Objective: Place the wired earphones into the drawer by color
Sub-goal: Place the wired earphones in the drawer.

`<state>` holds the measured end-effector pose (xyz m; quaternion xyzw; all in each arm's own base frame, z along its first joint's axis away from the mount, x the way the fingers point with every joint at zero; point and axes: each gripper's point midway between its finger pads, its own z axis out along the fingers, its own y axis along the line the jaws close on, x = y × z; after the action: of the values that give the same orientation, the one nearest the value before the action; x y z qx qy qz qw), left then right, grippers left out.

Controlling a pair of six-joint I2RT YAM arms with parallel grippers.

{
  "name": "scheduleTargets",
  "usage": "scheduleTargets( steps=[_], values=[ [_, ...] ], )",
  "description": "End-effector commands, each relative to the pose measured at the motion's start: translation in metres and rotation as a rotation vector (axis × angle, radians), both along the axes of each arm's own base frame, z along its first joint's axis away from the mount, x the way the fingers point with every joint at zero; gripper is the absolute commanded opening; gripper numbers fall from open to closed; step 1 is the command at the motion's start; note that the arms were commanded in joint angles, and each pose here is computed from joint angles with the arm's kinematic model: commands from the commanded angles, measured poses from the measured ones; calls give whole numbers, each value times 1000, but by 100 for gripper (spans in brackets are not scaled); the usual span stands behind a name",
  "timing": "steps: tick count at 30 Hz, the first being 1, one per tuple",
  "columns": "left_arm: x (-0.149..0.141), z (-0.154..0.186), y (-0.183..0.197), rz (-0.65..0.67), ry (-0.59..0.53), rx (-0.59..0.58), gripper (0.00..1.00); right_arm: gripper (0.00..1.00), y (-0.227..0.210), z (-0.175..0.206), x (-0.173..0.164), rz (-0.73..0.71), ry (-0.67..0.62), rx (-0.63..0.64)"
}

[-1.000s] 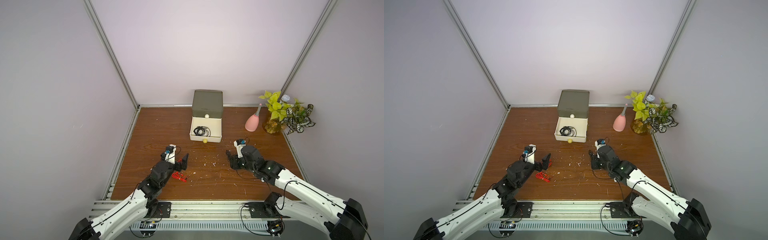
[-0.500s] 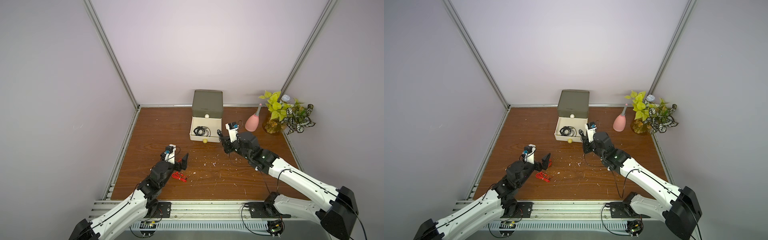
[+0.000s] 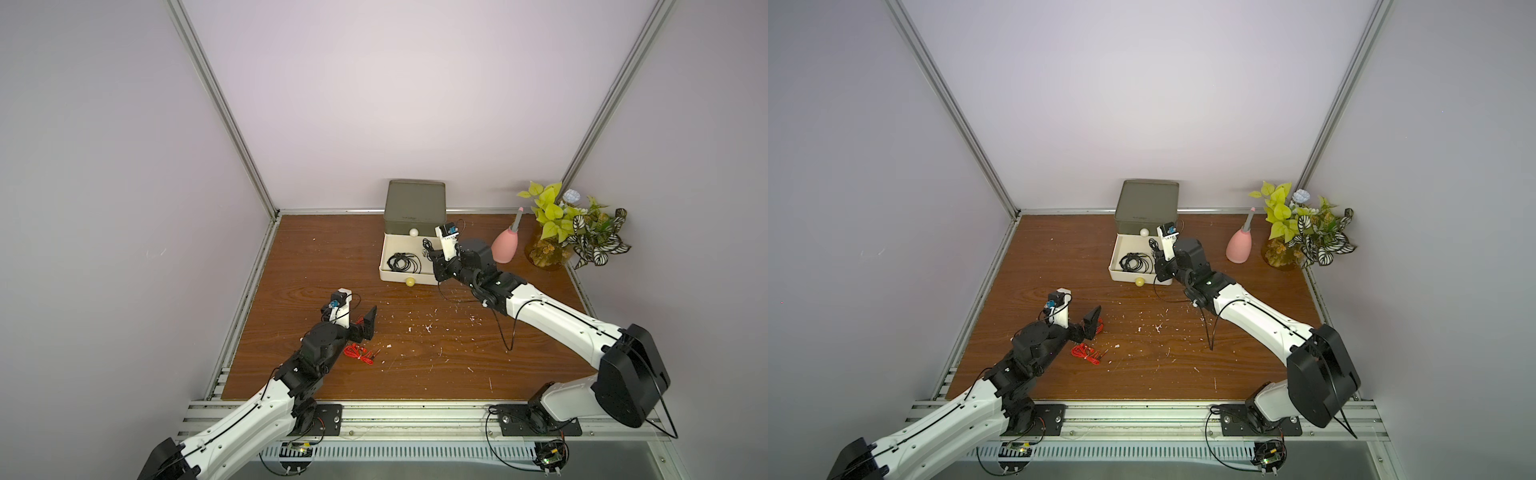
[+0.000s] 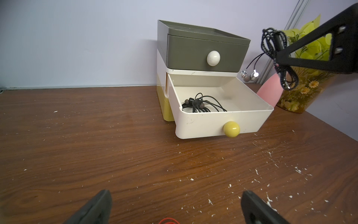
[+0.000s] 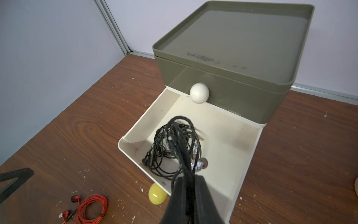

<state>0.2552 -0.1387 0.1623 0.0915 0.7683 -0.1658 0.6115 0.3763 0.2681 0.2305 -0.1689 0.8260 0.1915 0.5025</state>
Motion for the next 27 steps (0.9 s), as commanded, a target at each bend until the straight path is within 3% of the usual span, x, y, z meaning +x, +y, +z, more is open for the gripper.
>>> scheduleTargets(
  steps=[1,19,27],
  values=[
    [2,1,4,17,-19,3,100,0,10,19,13,31,-61,37],
    [3,-1,3,13,-14,10,100,0,23,-31,50,13,17,-9],
    [3,0,1,6,-14,9,100,31,21,-24,51,3,13,2]
  ],
)
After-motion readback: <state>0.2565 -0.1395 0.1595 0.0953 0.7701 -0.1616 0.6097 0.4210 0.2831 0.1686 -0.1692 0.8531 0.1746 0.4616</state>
